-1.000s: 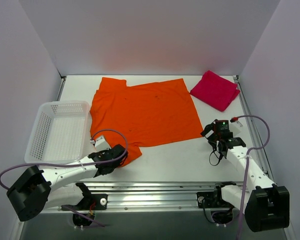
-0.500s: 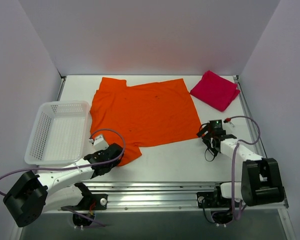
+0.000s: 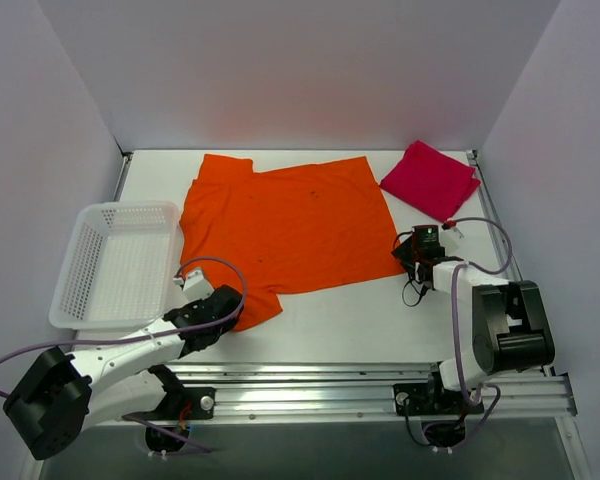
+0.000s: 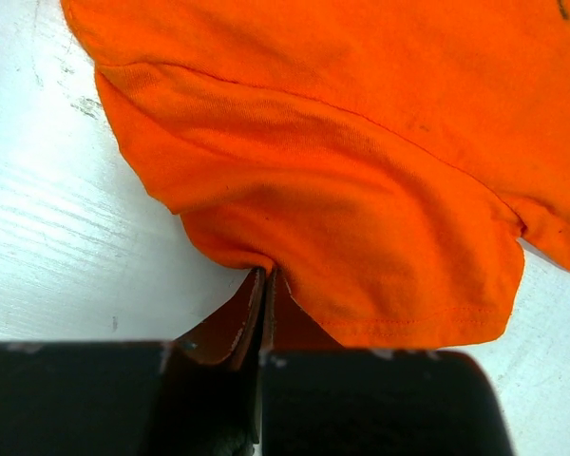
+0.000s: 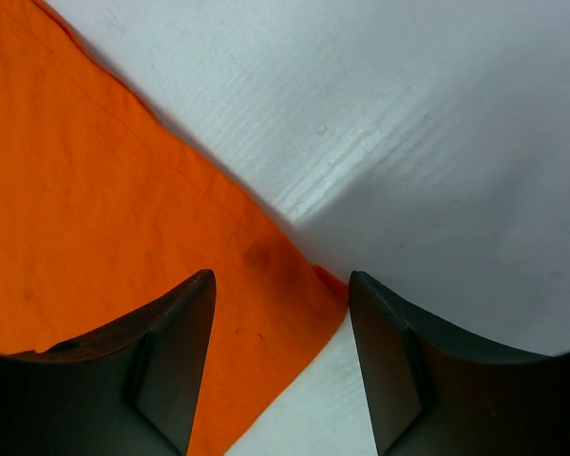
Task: Fold and stack the t-shirts
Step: Grap the side of the flattened tshirt closest away from the robot with both arms
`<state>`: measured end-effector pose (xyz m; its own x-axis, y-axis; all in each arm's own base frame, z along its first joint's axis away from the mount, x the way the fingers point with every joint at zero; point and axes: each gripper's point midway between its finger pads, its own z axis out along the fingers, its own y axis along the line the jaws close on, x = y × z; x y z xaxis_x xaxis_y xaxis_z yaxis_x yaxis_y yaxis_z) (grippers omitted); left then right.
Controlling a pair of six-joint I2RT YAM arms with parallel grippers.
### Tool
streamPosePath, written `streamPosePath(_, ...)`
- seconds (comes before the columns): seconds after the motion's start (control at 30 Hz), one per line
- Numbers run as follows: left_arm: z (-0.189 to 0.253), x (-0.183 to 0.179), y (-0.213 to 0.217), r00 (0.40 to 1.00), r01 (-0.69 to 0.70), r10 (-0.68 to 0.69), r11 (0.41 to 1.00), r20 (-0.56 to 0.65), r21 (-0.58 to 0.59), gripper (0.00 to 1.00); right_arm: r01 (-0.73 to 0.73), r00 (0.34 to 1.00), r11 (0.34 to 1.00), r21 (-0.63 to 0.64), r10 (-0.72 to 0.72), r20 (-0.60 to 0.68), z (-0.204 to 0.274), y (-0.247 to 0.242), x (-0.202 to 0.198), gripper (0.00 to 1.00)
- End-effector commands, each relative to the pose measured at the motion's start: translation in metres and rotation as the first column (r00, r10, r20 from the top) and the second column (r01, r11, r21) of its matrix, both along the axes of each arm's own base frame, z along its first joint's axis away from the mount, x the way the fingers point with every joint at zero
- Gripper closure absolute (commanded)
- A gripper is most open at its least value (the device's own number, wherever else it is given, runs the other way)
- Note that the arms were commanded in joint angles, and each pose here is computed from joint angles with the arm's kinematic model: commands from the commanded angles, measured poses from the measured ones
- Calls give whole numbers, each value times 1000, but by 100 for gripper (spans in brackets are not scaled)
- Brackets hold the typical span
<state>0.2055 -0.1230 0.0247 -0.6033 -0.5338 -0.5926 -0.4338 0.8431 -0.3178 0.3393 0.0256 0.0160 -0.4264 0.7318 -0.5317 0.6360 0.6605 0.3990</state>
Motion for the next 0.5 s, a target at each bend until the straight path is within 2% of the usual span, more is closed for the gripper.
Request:
streamPosePath(0.0,4,7,-1,999,-7,7,1000,33,-14,98,-10,988,1000,-4,9,-157,-37,1,-31,46)
streamPosePath(0.17,2,8,-2,1000,-5,5,1000,28,-14,98,-3,988,1000,-16,0,-155,-34,-2,-32,57)
streamPosePath(0.27,3,8,-2,1000,-6,6,1000,26,-12,98,2,990,1000,-19,-4,-140,-28,-3,-33,70)
streamPosePath(0.4,5,9,-2,1000,-5,5,1000,30,-12,98,15,993,999,-36,-19,-112,-14,-8,-34,100)
streamPosePath(0.47,8,9,-2,999,2,-2,1000,34,-10,98,34,995,998,-57,-39,-88,-2,-14,-36,100)
